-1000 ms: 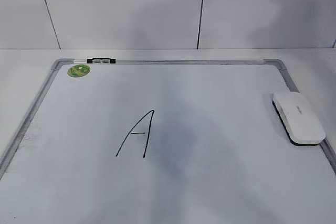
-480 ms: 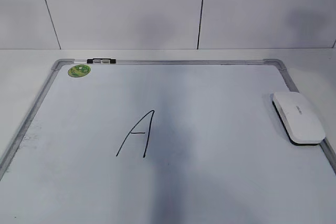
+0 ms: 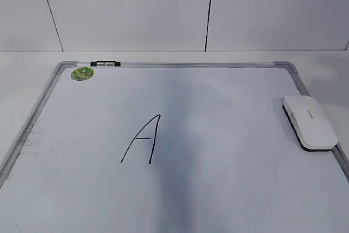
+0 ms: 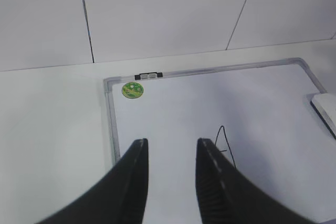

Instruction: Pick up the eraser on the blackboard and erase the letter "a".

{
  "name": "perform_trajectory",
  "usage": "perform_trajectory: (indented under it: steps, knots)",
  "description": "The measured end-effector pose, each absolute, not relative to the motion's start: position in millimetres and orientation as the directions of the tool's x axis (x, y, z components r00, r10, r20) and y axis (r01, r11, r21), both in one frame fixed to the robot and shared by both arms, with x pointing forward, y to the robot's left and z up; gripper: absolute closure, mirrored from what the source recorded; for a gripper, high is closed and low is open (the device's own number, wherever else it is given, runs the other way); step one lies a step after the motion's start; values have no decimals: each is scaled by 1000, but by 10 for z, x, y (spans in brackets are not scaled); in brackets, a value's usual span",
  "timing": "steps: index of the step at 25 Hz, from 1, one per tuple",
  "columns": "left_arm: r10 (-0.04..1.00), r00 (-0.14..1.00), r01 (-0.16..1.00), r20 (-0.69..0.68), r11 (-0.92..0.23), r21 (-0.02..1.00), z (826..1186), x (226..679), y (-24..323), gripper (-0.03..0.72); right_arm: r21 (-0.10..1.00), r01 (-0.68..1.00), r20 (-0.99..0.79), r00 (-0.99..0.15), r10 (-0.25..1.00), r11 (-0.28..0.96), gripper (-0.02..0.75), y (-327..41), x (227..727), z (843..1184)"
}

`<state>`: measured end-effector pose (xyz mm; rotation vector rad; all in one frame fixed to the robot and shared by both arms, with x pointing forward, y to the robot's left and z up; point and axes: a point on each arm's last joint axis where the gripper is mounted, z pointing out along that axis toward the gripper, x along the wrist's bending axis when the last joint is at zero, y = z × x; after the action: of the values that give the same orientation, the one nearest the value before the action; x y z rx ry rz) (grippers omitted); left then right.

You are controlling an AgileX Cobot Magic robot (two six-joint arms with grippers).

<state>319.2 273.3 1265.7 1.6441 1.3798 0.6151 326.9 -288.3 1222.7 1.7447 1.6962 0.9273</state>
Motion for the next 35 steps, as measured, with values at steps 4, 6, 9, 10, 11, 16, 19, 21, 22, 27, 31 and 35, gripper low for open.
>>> perform_trajectory:
  steps: [4, 6, 9, 10, 11, 16, 19, 21, 22, 27, 31, 35]
  knots:
    - [946, 284, 525, -159, -14, 851, 12475, 2985, 2725, 453, 799, 599, 95, -52, 994, -45, 195, -2909, 3017, 12152]
    - [944, 291, 534, -158, -23, 845, 12365, 2901, 2727, 453, 806, 591, 88, -67, 994, -32, 197, -2919, 2914, 12083]
    - [944, 292, 537, -152, -31, 843, 12206, 2767, 2742, 453, 816, 577, 86, -80, 993, -25, 197, -2938, 2754, 11977]
    - [945, 291, 536, -150, -31, 843, 12156, 2720, 2747, 453, 820, 571, 86, -85, 993, -23, 197, -2946, 2698, 11935]
    - [944, 293, 537, -150, -32, 843, 12105, 2679, 2750, 453, 826, 563, 86, -90, 992, -20, 197, -2954, 2640, 11901]
    - [945, 290, 545, -149, -35, 838, 11878, 2538, 2764, 454, 840, 542, 85, -94, 992, -21, 197, -2988, 2425, 11682]
    - [946, 285, 563, -152, -37, 826, 11728, 2505, 2769, 454, 851, 524, 87, -95, 992, -24, 197, -3008, 2307, 11559]
    - [947, 281, 583, -157, -38, 811, 11607, 2500, 2769, 454, 862, 506, 84, -93, 992, -25, 197, -3027, 2220, 11483]
    - [947, 280, 588, -159, -39, 808, 11554, 2486, 2770, 453, 868, 495, 80, -90, 993, -25, 197, -3040, 2177, 11444]
    - [953, 263, 594, -151, -36, 804, 11273, 2444, 2790, 453, 890, 456, 53, -62, 997, -19, 197, -3102, 2027, 11232]
    - [958, 249, 589, -141, -34, 807, 11080, 2428, 2808, 453, 883, 470, 35, -46, 998, -9, 197, -3122, 2018, 11011]
    - [968, 224, 592, -116, -41, 805, 10888, 2440, 2839, 453, 854, 520, 24, -43, 999, 1, 197, -3115, 2086, 10779]
